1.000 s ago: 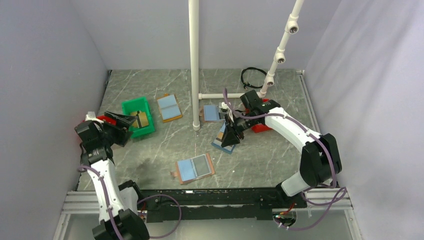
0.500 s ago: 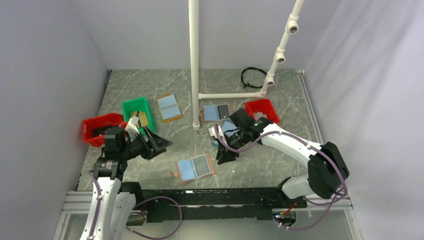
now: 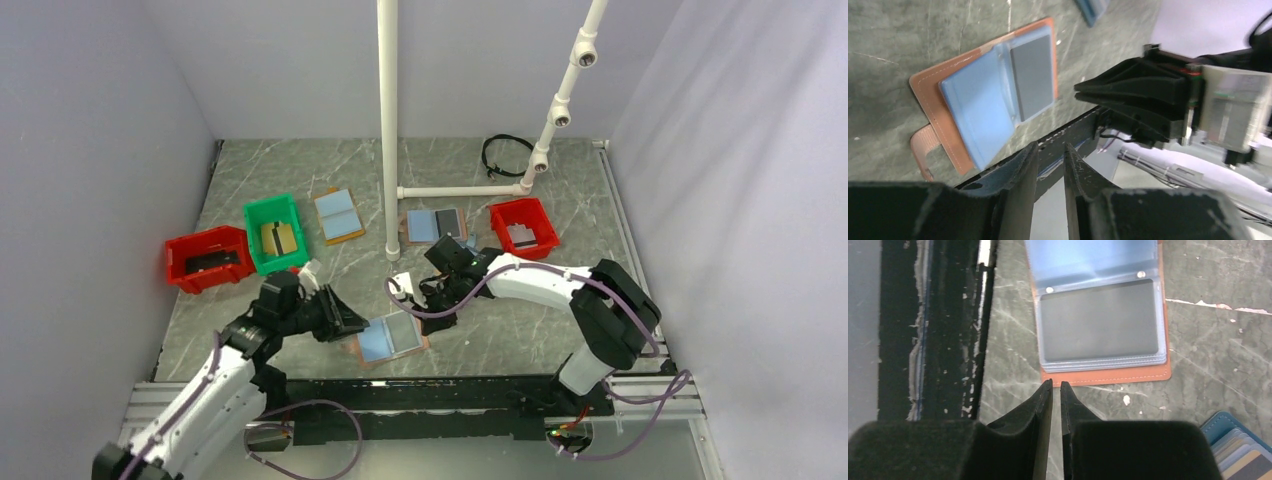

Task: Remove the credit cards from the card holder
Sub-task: Remove the credit card from the card holder.

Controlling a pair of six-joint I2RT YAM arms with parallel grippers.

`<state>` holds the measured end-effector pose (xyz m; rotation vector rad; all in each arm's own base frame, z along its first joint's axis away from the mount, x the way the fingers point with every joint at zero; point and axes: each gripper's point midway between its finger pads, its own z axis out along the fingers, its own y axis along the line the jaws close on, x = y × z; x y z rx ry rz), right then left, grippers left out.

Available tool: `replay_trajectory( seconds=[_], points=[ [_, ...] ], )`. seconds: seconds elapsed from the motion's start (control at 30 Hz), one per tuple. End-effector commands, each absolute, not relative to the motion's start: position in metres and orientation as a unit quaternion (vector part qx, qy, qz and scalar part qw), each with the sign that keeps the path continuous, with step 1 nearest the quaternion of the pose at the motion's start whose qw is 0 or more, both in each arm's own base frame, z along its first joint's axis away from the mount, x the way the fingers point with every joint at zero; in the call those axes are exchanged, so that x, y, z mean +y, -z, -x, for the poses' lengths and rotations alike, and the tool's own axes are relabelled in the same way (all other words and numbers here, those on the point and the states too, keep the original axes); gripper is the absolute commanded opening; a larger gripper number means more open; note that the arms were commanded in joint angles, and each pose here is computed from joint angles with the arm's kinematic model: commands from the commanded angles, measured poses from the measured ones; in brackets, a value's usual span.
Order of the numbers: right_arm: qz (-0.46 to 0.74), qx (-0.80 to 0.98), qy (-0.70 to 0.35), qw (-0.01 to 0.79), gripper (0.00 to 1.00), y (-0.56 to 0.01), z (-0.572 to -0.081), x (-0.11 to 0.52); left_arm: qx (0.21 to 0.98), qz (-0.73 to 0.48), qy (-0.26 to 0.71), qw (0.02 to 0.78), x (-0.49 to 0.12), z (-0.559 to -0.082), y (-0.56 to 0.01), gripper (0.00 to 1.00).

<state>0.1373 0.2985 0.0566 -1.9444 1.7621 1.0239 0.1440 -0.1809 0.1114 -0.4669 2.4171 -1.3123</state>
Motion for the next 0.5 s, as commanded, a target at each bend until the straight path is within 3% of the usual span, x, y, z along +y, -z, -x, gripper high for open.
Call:
replay_trajectory(
  seconds=[0.0,0.47],
  points=[
    [0.674,0.638,-0.326,0.182,0.13,-0.049,-0.156,0.308,0.861,0.150,0.439,0.206,-0.203,-0.164,-0.102,0.30],
    [0.630,0.698,-0.312,0.138,0.16,-0.030,-0.157,0.320,0.880,0.148,0.415,0.176,-0.245,-0.177,-0.038,0.28]
  ],
)
